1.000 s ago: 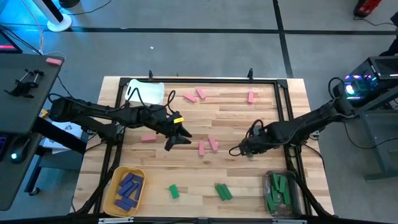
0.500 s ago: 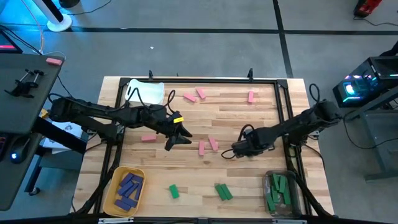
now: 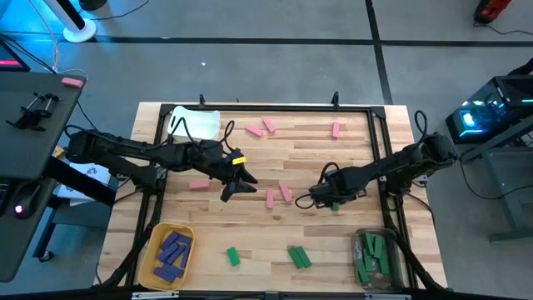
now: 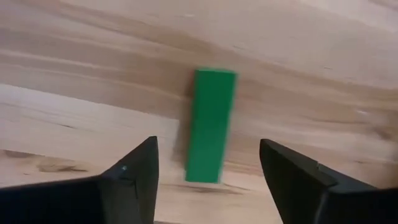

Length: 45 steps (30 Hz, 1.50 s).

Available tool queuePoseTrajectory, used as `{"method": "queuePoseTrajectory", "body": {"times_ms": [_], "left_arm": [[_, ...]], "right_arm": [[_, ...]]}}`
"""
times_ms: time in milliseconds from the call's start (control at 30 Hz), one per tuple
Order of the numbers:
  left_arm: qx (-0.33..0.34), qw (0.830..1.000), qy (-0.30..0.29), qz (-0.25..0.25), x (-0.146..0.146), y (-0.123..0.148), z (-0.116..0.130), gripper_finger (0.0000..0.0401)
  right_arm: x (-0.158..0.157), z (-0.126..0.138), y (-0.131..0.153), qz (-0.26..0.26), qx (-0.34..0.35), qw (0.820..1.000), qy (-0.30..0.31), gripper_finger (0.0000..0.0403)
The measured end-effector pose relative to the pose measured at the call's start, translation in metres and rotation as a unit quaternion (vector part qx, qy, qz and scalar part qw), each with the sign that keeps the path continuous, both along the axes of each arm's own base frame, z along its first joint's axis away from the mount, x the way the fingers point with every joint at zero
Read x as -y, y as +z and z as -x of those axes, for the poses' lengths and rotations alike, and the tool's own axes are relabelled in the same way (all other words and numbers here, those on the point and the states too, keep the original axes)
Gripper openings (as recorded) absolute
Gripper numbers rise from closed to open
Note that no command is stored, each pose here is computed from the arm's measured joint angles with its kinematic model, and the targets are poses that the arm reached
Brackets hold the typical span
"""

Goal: Sort blocks
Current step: Put the green block into the black bin

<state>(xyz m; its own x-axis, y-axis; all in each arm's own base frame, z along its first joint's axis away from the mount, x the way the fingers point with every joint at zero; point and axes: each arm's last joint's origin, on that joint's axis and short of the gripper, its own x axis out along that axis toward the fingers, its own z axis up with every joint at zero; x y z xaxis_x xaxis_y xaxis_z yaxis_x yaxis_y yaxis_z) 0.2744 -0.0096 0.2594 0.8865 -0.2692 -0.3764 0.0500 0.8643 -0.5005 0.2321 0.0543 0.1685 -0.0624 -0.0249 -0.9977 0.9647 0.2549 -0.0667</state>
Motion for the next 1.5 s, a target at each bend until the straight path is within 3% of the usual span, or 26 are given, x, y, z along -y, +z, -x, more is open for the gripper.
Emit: {"method": "queuePoseTrajectory", "body": {"times_ms": [267,400,500,633,733,900,1000,1067,1200,1367,1500], "left_arm": [[0.0,1.0,0.0,0.0,0.0,0.0,0.0,0.0168],[0.0,1.0,0.0,0.0,0.0,0.0,0.0,0.0168],[0.0,1.0,0.0,0.0,0.0,0.0,0.0,0.0168],[0.0,1.0,0.0,0.0,0.0,0.0,0.0,0.0168],[0.0,1.0,0.0,0.0,0.0,0.0,0.0,0.0168],[0.008,1.0,-0.002,-0.019,0.0,0.0,0.0,0.0168],[0.012,0.999,0.007,-0.042,-0.001,0.0,-0.001,0.0168],[0.011,0.998,0.024,-0.05,-0.002,0.0,-0.001,0.0168],[0.01,0.998,0.036,-0.051,-0.004,0.0,-0.001,0.0168],[0.002,0.999,0.049,-0.02,-0.004,0.0,-0.001,0.0168],[0.001,0.999,0.053,-0.012,-0.004,0.0,-0.001,0.0168]], "right_arm": [[0.007,0.009,-0.029,-0.049,0.021,0.997,-0.049,0.0219],[0.007,0.009,-0.033,-0.058,0.033,0.996,-0.054,0.0197],[0.007,0.009,-0.033,-0.059,0.029,0.996,-0.053,0.0144],[0.005,0.009,-0.027,-0.056,0.034,0.998,-0.025,0.0027],[0.0,0.009,-0.009,-0.056,0.042,0.997,-0.011,0.0023],[-0.015,0.012,0.05,-0.025,0.122,0.991,0.052,0.0006],[-0.033,0.016,0.091,-0.027,0.202,0.974,0.102,0.0008],[-0.047,0.023,0.108,-0.038,0.215,0.966,0.141,0.0004],[-0.087,0.042,0.119,-0.117,0.2,0.948,0.219,0.0004],[-0.137,0.078,0.105,-0.2,0.09,0.936,0.276,0.0002],[-0.16,0.104,0.094,-0.205,0.011,0.938,0.281,0.0002]]}}
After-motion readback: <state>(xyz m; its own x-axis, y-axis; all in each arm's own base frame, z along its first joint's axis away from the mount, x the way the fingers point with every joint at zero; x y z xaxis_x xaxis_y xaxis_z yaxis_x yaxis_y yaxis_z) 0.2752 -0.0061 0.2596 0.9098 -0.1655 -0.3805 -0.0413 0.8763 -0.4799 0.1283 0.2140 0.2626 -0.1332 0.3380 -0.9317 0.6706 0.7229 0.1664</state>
